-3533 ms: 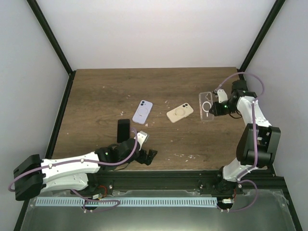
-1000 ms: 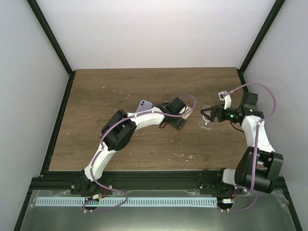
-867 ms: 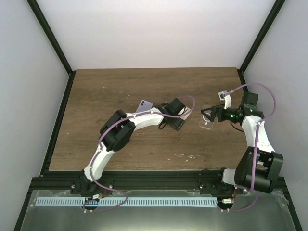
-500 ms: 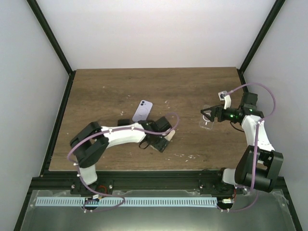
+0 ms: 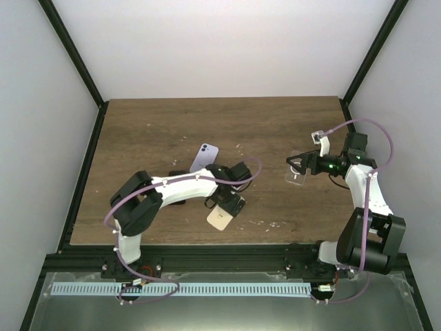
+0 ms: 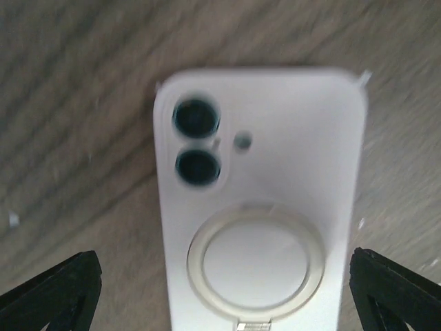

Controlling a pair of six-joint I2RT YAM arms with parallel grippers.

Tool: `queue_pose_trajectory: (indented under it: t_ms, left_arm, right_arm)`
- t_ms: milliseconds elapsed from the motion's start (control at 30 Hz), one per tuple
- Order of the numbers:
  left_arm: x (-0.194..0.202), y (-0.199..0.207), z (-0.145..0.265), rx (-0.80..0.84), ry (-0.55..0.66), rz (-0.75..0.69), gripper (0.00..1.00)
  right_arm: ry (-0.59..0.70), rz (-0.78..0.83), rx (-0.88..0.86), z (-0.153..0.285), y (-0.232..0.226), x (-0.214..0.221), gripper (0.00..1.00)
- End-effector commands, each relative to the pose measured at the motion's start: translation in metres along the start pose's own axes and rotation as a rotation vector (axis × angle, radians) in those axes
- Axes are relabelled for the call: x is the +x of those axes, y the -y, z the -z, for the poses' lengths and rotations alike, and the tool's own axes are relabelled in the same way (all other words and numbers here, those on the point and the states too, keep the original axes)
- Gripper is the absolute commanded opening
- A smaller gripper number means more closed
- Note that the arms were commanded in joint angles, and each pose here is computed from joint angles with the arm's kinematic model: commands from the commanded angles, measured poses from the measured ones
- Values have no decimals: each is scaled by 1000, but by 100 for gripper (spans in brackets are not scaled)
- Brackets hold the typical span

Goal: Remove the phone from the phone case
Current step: Move the phone to the center of the board, then pick up the phone at the center of the board.

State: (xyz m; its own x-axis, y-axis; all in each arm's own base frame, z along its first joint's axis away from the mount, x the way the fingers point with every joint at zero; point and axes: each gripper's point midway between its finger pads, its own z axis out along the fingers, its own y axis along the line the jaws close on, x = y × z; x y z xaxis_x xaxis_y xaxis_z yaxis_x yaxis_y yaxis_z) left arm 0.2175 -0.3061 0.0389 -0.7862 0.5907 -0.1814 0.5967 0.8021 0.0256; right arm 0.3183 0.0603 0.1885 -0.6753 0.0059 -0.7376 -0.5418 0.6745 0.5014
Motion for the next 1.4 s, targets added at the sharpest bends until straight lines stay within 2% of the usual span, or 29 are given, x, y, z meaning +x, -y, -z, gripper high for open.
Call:
queue_pose_trajectory:
  t_ms: [0,300,667,767,933,1067,1167,1267,1367]
  left_arm:
    - [-23,3,-1,24,-24,-40,100]
    - [-27,13,-18,66,-95,-34,100]
    - [-13,4,-37,-55,-136,-75,97]
    - [-9,8,-42,-55,-161,-97,93]
    - [-9,13,-51,-33,-182,-100,94]
    - [-8,23,-52,40,-193,-79,80]
    - [-15,22,-31,71,-132,-66,74]
    - [-32,19,3,96,-13,-44,72]
    - [-56,12,59,148,203,2,67]
  right_arm:
    - [11,28,-11,2,-6,-8,97]
    - [7,24,-16,1,-4,-8,97]
    - [4,15,-10,-1,0,-7,96]
    - [2,10,-11,-2,0,-6,96]
    - [1,2,-13,-3,1,-5,95]
    - [6,36,26,1,3,-14,94]
    - [19,108,65,11,0,-33,99]
    - [45,219,130,27,-7,-62,100]
    - [98,292,159,43,-22,-86,100]
